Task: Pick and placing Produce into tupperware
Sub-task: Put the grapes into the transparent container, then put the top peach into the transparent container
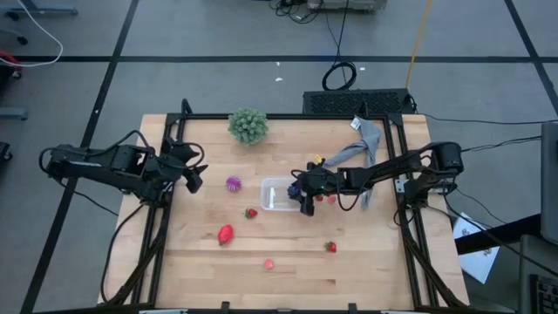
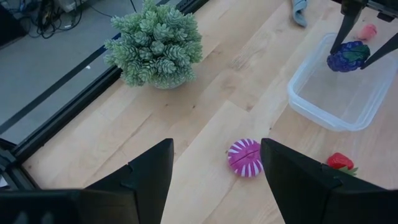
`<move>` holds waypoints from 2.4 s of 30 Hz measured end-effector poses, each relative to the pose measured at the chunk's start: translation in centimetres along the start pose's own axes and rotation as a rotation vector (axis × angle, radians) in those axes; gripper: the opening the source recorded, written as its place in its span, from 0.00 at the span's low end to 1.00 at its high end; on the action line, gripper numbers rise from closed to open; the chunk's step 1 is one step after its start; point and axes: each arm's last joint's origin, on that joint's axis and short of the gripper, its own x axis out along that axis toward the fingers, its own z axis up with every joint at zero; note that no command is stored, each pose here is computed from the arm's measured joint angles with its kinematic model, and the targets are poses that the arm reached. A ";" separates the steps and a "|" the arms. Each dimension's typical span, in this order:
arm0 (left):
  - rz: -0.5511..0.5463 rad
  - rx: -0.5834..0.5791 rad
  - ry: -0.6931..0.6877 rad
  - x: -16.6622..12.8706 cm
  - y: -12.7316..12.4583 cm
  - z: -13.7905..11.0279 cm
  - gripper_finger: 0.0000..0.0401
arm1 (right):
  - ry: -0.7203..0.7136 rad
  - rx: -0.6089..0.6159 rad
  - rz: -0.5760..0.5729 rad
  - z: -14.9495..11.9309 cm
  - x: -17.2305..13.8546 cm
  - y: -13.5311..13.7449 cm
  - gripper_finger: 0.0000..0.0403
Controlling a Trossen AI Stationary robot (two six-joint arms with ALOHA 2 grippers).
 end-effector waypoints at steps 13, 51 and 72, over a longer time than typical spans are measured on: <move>-0.007 0.009 0.020 0.3 -0.3 0.0 0.61 | -0.012 -0.002 0.004 0.0 0.1 0.1 0.55; -0.009 0.022 0.029 0.4 -0.4 0.0 0.61 | -0.052 0.018 0.024 0.4 0.0 0.6 0.66; -0.010 0.015 0.029 0.4 -0.4 0.0 0.61 | 0.046 -0.085 0.100 1.7 -9.0 3.1 0.66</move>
